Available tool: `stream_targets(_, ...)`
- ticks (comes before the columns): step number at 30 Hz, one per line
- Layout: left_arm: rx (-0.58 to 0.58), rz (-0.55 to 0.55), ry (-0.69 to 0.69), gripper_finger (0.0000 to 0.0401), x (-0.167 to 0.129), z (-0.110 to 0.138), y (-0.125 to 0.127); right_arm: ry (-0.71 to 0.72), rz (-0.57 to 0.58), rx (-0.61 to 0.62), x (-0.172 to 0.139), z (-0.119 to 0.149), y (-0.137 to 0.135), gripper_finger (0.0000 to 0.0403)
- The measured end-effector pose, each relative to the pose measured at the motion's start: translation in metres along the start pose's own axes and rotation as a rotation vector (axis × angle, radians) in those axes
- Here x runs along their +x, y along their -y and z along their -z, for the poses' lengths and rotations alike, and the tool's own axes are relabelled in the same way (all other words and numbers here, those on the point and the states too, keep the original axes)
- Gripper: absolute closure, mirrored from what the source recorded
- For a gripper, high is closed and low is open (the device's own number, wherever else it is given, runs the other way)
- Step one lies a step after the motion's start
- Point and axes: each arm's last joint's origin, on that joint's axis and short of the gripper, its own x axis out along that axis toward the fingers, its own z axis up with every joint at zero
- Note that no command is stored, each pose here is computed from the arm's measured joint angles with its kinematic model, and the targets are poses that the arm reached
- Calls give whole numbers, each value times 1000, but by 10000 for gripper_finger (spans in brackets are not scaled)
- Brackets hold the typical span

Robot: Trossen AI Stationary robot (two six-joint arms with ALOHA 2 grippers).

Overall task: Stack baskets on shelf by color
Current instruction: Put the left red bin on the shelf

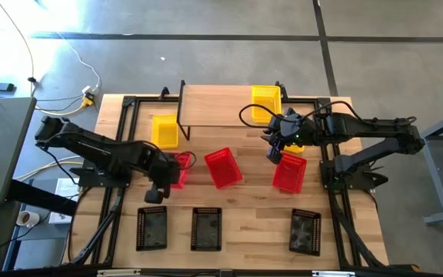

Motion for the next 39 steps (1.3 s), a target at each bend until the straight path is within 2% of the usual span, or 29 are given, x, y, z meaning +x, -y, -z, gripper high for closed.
stream_targets(6, 16, 6, 170, 400, -43, -15, 5, 0, 0, 10, 0, 0, 0, 329)
stream_targets(9, 41, -49, 256, 400, -64, -23, 5, 0, 0, 10, 0, 0, 0, 329)
stream_targets(18, 136, -390, 449, 401, -122, -43, -9, 7, 25, 10, 0, 0, 1, 329)
stream_targets(23, 124, -613, 451, 401, -142, -46, -33, 7, 25, 10, 0, 0, 1, 329)
stream_targets(27, 92, -721, 485, 401, -152, -49, -57, 7, 27, 10, 0, 0, 1, 329)
stream_targets(33, 68, -768, 526, 401, -155, -57, -92, 8, 28, 10, 0, 0, 1, 329)
stream_targets(39, 34, -697, 433, 401, -136, -61, -117, 7, 29, 10, 0, 0, 1, 329)
